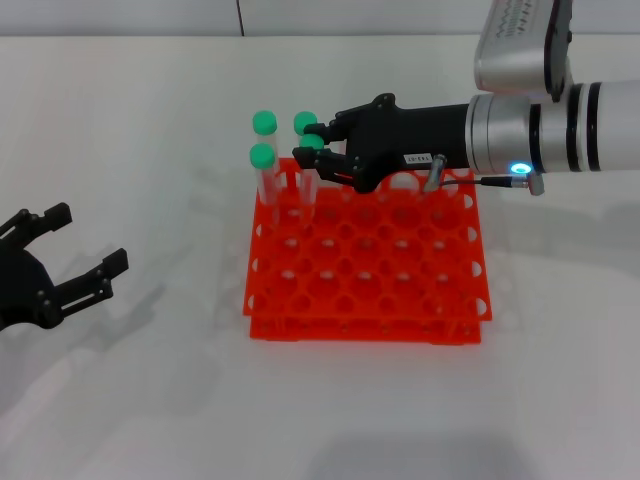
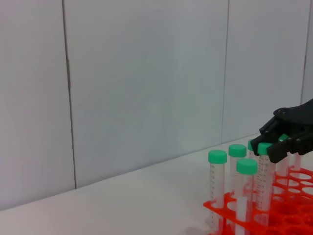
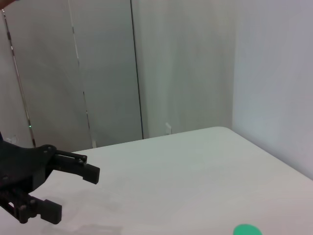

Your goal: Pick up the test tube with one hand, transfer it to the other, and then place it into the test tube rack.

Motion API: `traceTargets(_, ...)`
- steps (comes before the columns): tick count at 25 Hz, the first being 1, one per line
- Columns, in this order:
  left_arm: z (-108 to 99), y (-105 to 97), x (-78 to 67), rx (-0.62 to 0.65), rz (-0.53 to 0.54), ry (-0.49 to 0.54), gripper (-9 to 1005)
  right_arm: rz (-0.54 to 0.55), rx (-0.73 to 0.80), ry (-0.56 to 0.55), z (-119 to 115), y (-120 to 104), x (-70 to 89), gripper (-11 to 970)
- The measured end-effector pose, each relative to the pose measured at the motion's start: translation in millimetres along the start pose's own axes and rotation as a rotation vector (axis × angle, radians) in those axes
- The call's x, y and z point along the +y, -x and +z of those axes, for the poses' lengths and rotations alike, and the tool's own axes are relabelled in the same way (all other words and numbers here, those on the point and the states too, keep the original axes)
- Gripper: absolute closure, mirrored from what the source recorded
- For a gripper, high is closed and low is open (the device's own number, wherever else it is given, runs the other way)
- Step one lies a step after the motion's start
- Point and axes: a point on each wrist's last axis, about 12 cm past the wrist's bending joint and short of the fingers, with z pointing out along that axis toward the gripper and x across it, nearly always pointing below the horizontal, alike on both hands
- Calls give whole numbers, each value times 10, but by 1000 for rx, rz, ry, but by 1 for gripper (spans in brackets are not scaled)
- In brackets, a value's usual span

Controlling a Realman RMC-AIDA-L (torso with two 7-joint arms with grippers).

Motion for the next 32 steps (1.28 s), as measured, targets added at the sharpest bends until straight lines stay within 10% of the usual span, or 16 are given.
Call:
traceTargets(14,-6,-18,-9,3,-3,-3,103,-14,-1,21,13,22,34,646)
traceTargets(18,-6,-16,-14,1,-2,-8,103,-14,-18,25,-26,33,47,480)
traceTargets(32,8,36,-37,-18,-1,-54,103,1,-108,17,-818,-318,107,433)
